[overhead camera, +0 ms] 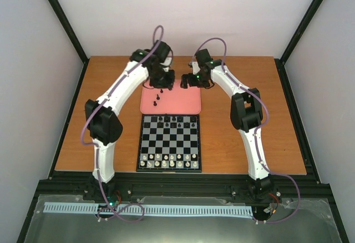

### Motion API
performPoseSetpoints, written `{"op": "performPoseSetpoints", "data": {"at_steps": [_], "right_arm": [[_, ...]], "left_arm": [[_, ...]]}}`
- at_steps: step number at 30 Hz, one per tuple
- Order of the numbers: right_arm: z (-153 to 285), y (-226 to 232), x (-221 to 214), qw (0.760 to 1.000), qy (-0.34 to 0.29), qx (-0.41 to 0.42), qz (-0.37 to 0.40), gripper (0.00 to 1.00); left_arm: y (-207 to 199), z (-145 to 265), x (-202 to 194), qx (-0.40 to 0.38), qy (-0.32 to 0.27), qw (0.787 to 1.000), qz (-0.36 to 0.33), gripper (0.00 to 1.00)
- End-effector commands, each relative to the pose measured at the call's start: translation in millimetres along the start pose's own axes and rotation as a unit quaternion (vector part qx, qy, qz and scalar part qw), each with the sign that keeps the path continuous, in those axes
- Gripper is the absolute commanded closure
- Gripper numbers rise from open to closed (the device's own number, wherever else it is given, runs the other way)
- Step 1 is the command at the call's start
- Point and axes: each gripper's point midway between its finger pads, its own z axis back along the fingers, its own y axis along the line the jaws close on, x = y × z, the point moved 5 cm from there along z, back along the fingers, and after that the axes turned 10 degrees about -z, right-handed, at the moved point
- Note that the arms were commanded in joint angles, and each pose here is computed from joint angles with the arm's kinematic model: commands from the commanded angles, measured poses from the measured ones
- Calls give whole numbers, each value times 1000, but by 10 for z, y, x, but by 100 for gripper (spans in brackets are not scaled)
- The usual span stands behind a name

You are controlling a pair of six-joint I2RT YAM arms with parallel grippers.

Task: Set up the chess pieces on the board
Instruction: Pick up the chess piece from the storage box, then place the chess piece on the chessboard.

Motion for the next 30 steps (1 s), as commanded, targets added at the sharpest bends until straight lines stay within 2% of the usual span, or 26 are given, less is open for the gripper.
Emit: {"op": "performPoseSetpoints", "data": {"at_steps": [1,9,15,21,30], "right_arm": [[286,82,152,999,-41,-22,6,0],[448,-35,251,996,-69,-62,-2,0],[487,-201,264,995,-69,-76,-13,0],[479,-279,261,995,-67,-77,-17,0],[490,-379,270,995,-65,-76,-26,0]], "left_arm": [[-499,-126,-167,-81,29,996,-21,96],[-903,-413,-418,-115,79,988,-63,96],[-930,-734,-644,-105,126,984,-74,96],[-937,-1039,-747,-86,144,983,-79,97],[-927,-1209,-819,-71,167,980,-87,97]]}}
